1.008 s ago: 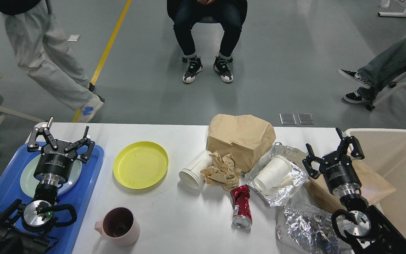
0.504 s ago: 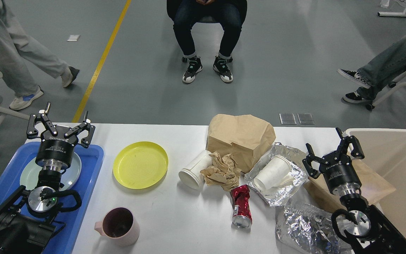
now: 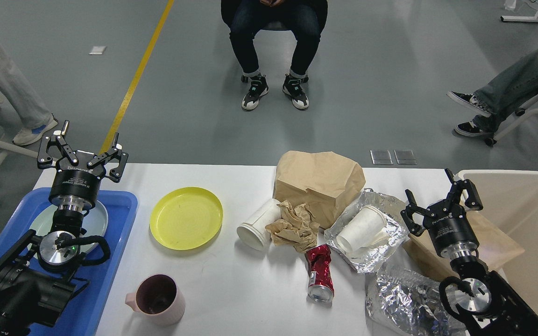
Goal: Tidy desktop
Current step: 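Lift the left gripper up from the blue tray, then swing the left gripper over and down toward the pink mug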
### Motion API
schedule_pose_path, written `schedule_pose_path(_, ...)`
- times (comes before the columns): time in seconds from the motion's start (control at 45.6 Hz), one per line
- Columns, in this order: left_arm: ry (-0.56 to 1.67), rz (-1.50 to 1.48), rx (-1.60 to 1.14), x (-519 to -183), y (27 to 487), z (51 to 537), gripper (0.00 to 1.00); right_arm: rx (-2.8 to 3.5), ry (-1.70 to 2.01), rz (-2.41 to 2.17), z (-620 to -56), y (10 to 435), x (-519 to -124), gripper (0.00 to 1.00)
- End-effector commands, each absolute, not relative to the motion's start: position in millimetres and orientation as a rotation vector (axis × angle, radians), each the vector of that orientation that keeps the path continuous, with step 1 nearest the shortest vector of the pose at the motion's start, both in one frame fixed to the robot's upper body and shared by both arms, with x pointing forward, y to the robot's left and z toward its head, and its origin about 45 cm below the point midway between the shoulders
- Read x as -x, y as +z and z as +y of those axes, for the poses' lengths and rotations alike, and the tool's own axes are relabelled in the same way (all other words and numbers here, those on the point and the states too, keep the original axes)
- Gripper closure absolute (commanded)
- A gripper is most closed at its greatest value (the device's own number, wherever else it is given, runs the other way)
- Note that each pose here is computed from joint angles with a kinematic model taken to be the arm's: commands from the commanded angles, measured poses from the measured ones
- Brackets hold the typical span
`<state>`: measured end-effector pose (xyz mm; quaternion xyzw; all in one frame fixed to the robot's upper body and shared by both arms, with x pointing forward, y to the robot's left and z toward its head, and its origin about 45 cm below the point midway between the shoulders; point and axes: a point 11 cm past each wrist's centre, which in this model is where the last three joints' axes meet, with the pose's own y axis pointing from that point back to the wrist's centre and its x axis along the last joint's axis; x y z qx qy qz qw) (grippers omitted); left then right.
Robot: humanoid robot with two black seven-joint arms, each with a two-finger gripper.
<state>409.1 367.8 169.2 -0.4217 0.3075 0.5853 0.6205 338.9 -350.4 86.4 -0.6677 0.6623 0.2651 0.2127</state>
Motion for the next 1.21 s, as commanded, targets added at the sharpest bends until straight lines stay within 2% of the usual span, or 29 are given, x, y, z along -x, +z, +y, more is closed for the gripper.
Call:
schedule_pose_path(0.0, 1.36, 0.707, 0.949, -413, 173, 370, 0.03, 1.854, 0.735, 1.838, -350, 87, -339, 0.0)
schedule_pose_path(0.307, 1.342, 0.746, 0.853, -409, 169, 379, 0.04, 1.854, 0.735, 1.838, -350, 87, -339, 0.0)
schedule_pose_path(0.416, 1.306, 0.784, 0.852, -410, 168, 366, 0.03, 1.854, 0.736, 1.839, -350, 86, -339, 0.0)
schedule_pose_path(0.614, 1.301, 0.855, 0.719, -393, 155, 370, 0.03, 1.854, 0.736, 1.841, -351, 86, -338, 0.0)
schedule_pose_path(0.723, 1.302, 0.828, 0.657, -396, 169, 384, 0.03, 1.853, 0.738, 1.84, -350, 86, -338, 0.0)
schedule_pose_path(0.789, 1.323, 0.744, 0.602, -404, 196, 406, 0.03, 1.853, 0.738, 1.84, -350, 86, -338, 0.0)
schedule_pose_path(0.92, 1.304, 0.634, 0.441, -405, 226, 412, 0.03, 1.854, 0.736, 1.841, -351, 86, -338, 0.0)
schedule_pose_path(1.052, 1.281, 0.514, 0.174, -411, 253, 424, 0.03, 1.855, 0.736, 1.839, -351, 86, -338, 0.0)
schedule_pose_path(1.183, 1.193, 0.4, -0.153, -426, 268, 407, 0.03, 1.853, 0.738, 1.84, -350, 86, -338, 0.0)
